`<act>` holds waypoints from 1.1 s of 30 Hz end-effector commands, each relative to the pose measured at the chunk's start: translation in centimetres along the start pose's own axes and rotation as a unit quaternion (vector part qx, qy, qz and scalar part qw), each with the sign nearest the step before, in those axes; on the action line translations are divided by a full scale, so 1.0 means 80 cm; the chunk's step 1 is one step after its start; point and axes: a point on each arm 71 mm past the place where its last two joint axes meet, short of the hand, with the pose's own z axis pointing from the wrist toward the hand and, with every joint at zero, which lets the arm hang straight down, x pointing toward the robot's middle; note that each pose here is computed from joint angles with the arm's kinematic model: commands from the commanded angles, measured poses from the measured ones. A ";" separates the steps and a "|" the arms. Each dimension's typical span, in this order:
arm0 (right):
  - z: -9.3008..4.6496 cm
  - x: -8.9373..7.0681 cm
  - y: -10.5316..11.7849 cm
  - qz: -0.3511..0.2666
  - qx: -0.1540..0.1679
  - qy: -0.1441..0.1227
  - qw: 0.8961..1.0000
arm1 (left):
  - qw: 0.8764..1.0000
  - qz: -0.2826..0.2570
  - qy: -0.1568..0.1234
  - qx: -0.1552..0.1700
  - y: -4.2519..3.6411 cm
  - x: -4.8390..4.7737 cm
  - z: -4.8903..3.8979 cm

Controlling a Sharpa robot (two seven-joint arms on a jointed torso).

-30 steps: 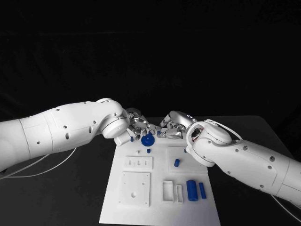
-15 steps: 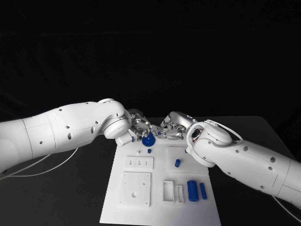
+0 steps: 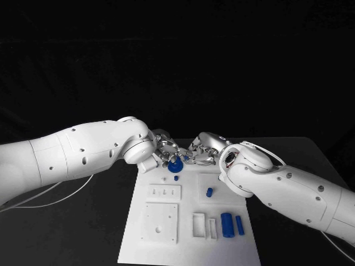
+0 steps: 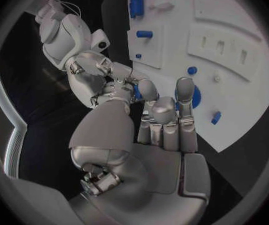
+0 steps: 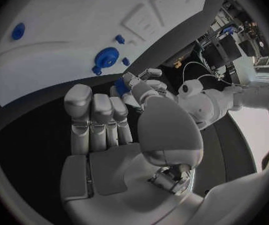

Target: Assemble the parts on the task board

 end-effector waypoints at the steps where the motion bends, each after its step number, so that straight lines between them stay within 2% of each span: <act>1: 0.000 0.003 0.004 -0.007 -0.009 0.012 1.000 | 1.000 0.002 0.009 0.006 -0.0036 0.003 0.000; 33: 0.001 0.006 -0.001 -0.008 -0.004 0.017 1.000 | 0.999 -0.024 0.021 0.016 -0.0032 0.007 0.002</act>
